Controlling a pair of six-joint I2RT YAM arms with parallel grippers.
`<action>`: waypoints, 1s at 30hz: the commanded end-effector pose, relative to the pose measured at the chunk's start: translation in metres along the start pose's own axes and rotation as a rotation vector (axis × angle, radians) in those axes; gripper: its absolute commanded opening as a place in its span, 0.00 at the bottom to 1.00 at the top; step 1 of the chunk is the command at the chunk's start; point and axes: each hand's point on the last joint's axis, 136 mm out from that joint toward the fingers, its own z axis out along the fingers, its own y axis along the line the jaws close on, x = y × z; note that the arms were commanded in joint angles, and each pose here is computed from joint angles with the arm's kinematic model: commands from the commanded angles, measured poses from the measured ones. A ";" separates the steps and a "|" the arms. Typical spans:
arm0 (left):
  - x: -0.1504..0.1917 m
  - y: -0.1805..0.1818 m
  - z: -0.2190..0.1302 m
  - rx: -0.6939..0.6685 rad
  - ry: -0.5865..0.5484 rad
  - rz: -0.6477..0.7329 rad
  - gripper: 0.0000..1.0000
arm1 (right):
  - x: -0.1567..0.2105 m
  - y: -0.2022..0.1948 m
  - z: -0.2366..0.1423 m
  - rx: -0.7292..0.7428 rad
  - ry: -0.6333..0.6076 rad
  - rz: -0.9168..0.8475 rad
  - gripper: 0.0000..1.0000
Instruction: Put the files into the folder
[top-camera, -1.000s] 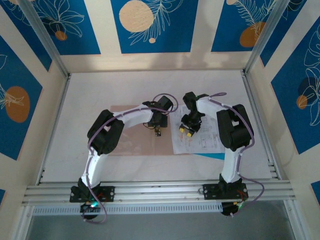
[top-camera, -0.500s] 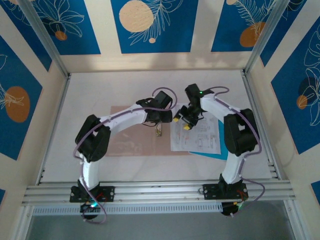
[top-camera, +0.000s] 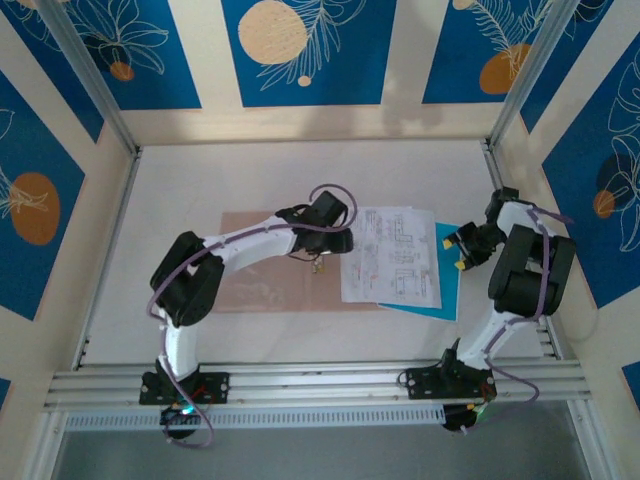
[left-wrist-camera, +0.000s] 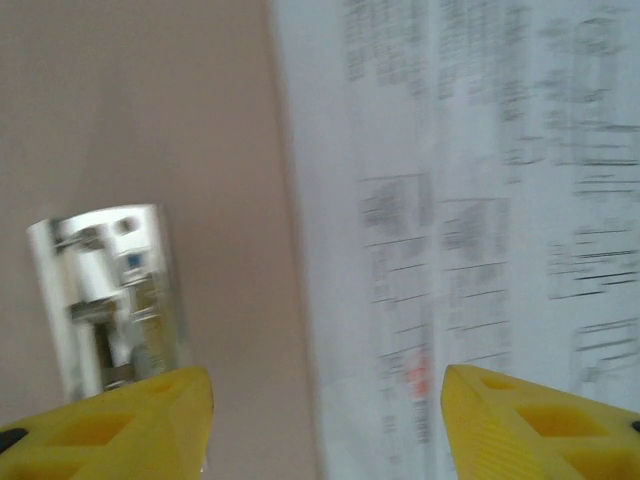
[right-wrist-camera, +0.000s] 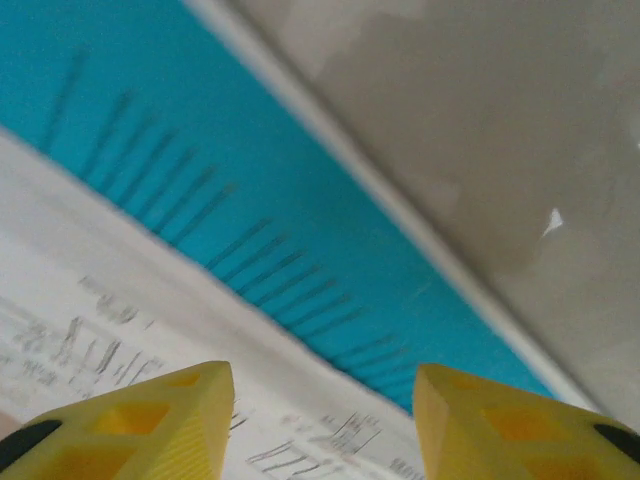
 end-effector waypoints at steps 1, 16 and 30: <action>-0.009 0.036 -0.010 -0.060 -0.029 -0.049 0.62 | 0.012 0.002 0.018 -0.012 0.094 -0.011 0.46; 0.016 0.108 0.018 -0.154 0.060 -0.101 0.44 | 0.041 0.011 0.051 0.158 0.129 -0.061 0.19; 0.003 0.102 -0.005 -0.148 -0.008 -0.097 0.40 | 0.072 0.041 0.054 0.146 0.123 -0.122 0.18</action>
